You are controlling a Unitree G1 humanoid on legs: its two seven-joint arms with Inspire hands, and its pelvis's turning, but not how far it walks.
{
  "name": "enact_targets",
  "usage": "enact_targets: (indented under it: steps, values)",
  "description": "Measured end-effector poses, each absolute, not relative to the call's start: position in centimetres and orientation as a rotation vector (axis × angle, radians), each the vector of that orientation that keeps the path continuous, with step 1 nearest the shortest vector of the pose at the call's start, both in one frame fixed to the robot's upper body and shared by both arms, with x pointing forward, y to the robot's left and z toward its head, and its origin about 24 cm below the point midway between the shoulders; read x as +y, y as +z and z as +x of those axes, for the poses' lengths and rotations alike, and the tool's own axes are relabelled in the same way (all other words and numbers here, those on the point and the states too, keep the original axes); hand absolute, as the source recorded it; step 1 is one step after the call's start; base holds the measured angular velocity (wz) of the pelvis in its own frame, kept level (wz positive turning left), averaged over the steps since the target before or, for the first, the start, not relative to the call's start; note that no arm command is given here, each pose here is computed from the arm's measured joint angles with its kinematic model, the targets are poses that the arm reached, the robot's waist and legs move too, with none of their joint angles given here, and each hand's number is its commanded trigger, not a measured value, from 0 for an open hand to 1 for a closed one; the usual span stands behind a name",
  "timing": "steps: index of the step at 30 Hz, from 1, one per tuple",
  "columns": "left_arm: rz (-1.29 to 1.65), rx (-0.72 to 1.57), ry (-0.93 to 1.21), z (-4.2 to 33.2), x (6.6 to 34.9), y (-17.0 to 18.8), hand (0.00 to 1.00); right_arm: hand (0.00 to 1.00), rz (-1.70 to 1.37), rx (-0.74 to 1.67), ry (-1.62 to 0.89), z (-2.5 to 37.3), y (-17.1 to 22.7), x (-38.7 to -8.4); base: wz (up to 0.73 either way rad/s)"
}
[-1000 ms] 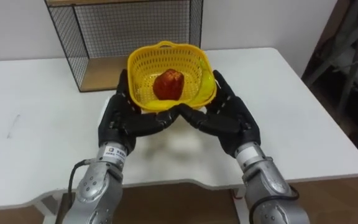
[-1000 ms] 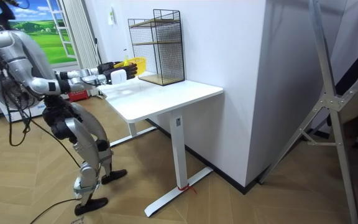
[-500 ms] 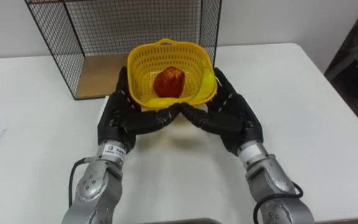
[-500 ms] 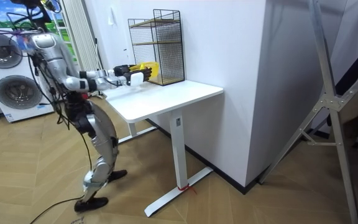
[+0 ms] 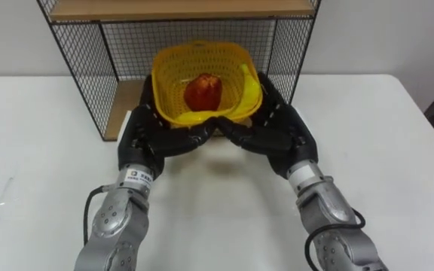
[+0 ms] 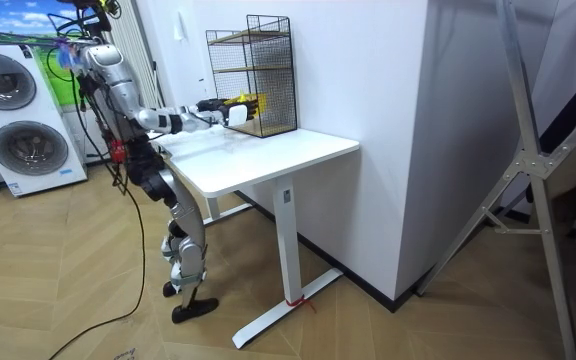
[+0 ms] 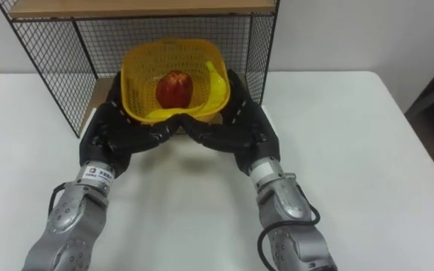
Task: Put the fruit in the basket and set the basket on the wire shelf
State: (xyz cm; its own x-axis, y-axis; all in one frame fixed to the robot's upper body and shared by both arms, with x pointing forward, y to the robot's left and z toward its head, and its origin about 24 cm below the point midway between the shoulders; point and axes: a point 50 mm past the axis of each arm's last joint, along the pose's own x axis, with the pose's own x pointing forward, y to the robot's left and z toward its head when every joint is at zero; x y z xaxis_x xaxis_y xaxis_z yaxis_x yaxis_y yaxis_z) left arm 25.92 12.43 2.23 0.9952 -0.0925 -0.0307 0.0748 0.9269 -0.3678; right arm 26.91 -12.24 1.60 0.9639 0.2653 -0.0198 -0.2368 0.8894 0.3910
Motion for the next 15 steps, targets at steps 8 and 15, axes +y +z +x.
enact_targets:
  steps: [8, 15]
  values:
    - [-0.37, 0.041, -0.091, 26.0, 12.4, 2.5, 0.0, 0.0, 0.402, 0.074, 0.259, 27.0, 1.7, -12.2, 0.01]
    - [-0.375, 0.027, -0.082, 26.3, 12.6, 2.8, 0.0, 0.0, 0.392, 0.037, 0.277, 27.9, 2.8, -11.9, -0.01]
